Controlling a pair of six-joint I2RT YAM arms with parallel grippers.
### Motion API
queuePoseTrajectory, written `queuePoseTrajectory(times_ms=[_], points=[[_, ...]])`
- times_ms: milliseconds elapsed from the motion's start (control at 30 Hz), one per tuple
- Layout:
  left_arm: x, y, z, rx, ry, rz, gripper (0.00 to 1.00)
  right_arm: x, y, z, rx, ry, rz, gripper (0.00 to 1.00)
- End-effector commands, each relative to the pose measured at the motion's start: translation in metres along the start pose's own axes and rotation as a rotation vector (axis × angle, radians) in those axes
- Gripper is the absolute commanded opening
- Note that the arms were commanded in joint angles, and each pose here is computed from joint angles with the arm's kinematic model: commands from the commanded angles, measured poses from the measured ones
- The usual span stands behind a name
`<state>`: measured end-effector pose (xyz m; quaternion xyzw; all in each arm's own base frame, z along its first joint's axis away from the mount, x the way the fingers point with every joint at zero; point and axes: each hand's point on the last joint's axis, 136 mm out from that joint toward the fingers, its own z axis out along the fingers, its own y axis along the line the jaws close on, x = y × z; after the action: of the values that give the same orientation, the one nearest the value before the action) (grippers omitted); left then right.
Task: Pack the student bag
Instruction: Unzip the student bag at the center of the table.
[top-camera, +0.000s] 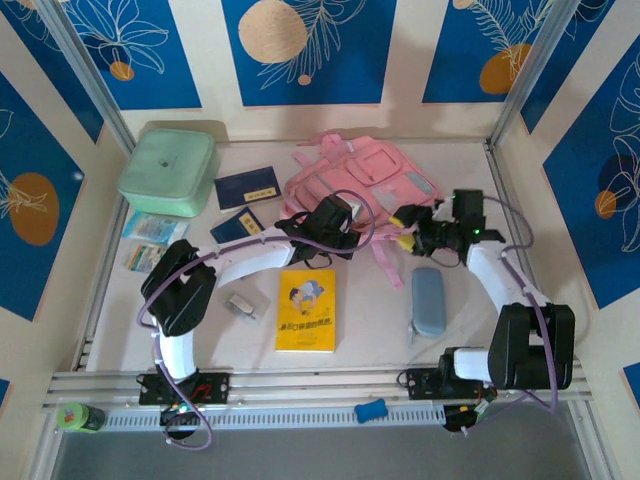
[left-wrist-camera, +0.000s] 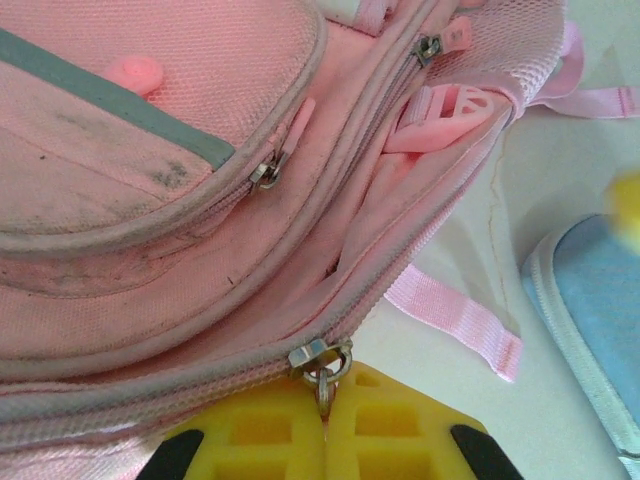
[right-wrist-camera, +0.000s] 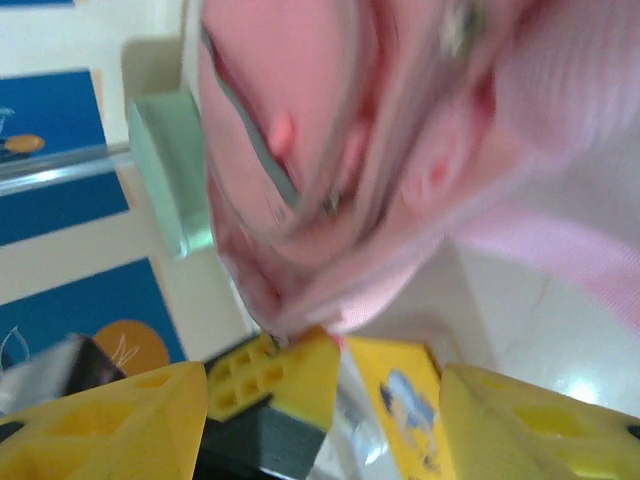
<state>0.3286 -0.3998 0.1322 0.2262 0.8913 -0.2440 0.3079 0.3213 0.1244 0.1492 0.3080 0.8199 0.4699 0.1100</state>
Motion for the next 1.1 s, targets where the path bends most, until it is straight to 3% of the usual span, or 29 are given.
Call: queuePoseTrajectory(times_ms=[0, 100, 233, 400, 767, 867, 967, 1067], points=[[-0.023, -0.014, -0.005, 0.075, -0.076, -0.004, 0.0, 0.014, 0.0, 0.018, -0.045, 0.045, 0.122, 0.63], [-0.024, -0.015, -0.006, 0.081, -0.08, -0.006, 0.0, 0.007, -0.005, 0.032, -0.011, -0.002, 0.182, 0.63], [-0.025, -0.017, -0.008, 0.088, -0.083, -0.015, 0.0, -0.004, 0.015, 0.043, -0.087, -0.005, 0.183, 0.57], [-0.029, -0.021, -0.01, 0.108, -0.089, -0.014, 0.0, -0.008, 0.002, 0.053, -0.01, -0.049, 0.212, 0.54], [-0.03, -0.027, -0.021, 0.129, -0.085, -0.005, 0.0, -0.026, -0.006, 0.05, 0.061, -0.085, 0.105, 0.12], [-0.022, -0.01, -0.028, 0.046, -0.062, 0.027, 0.0, -0.034, -0.001, 0.036, 0.07, -0.094, 0.045, 0.01], [-0.005, 0.026, -0.037, -0.098, -0.024, 0.044, 0.0, -0.041, 0.003, 0.021, 0.091, -0.088, -0.007, 0.0], [0.01, 0.055, -0.048, -0.141, 0.009, 0.011, 0.0, -0.054, 0.002, 0.005, 0.12, -0.111, -0.066, 0.0]])
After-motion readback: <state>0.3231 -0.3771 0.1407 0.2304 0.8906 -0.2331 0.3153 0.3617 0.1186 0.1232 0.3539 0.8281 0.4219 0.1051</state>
